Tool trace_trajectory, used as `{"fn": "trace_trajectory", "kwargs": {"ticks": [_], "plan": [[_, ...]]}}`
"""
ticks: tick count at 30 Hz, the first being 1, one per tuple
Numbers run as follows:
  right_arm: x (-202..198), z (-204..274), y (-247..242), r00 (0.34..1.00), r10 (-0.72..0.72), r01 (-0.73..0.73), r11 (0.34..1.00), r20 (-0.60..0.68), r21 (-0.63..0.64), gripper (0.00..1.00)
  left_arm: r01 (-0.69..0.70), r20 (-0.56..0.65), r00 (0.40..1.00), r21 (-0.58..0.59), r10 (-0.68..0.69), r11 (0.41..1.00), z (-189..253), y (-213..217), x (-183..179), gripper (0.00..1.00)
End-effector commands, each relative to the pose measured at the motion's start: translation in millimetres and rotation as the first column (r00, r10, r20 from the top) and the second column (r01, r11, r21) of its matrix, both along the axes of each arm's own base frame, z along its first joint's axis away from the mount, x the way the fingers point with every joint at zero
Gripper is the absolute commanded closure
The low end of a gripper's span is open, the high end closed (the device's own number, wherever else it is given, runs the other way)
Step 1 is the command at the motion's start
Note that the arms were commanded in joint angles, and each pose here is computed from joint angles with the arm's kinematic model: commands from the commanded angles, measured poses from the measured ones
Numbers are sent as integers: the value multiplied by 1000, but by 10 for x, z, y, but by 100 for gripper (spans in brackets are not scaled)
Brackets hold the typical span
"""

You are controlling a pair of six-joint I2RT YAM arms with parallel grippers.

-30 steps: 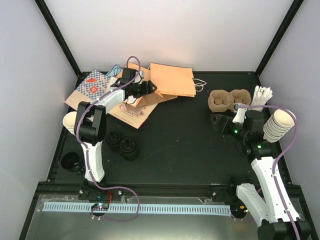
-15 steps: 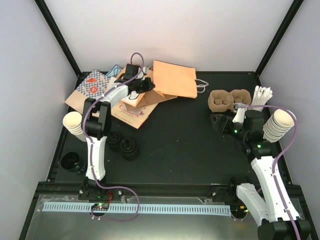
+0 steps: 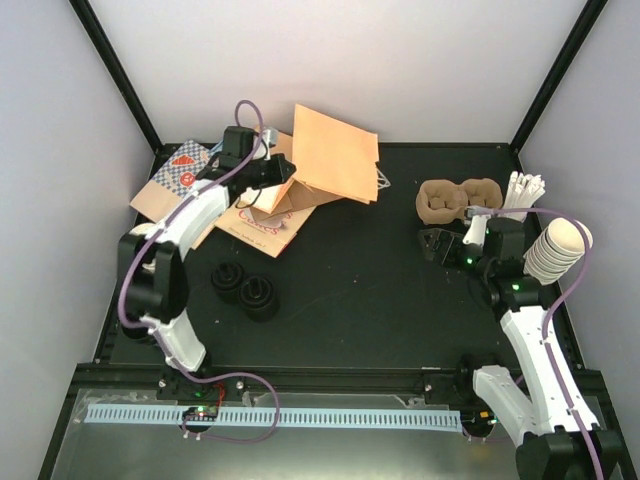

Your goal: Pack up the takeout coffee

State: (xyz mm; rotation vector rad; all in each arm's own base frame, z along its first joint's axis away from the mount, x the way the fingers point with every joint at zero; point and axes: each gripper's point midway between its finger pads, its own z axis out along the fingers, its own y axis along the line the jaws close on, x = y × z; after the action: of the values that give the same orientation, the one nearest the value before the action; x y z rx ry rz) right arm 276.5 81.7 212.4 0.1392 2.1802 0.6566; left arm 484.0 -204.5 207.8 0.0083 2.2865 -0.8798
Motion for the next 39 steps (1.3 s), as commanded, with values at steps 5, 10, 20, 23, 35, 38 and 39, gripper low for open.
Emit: {"fn": "trace_trajectory", "kwargs": {"ticks": [5, 10, 20, 23, 35, 38, 39], "plan": [[17, 118, 140, 997, 75, -75, 996, 0, 40, 0, -35, 163, 986, -18, 37, 999, 737, 295, -618, 98], [-13, 176, 296, 988, 151, -151, 982, 8, 111, 0, 78, 196, 979, -93, -59, 993, 973, 232, -1171, 98], [-99, 360, 511, 962, 264, -272, 939, 66, 212, 0, 196, 221, 965, -259, -140, 946, 1046, 208, -2041, 98], [-125, 415, 542, 956, 280, -292, 929, 85, 227, 1, 253, 224, 957, -336, -184, 907, 1039, 150, -2246, 98], [-235, 562, 653, 931, 344, -364, 887, 122, 284, 28, 316, 244, 941, -390, -234, 865, 870, 134, -2566, 98], [-222, 495, 640, 938, 334, -347, 893, 93, 288, 33, 327, 257, 936, -388, -240, 862, 893, 132, -2587, 98], [-222, 471, 640, 939, 334, -344, 893, 84, 291, 34, 333, 266, 933, -388, -242, 859, 914, 131, -2596, 98]]}}
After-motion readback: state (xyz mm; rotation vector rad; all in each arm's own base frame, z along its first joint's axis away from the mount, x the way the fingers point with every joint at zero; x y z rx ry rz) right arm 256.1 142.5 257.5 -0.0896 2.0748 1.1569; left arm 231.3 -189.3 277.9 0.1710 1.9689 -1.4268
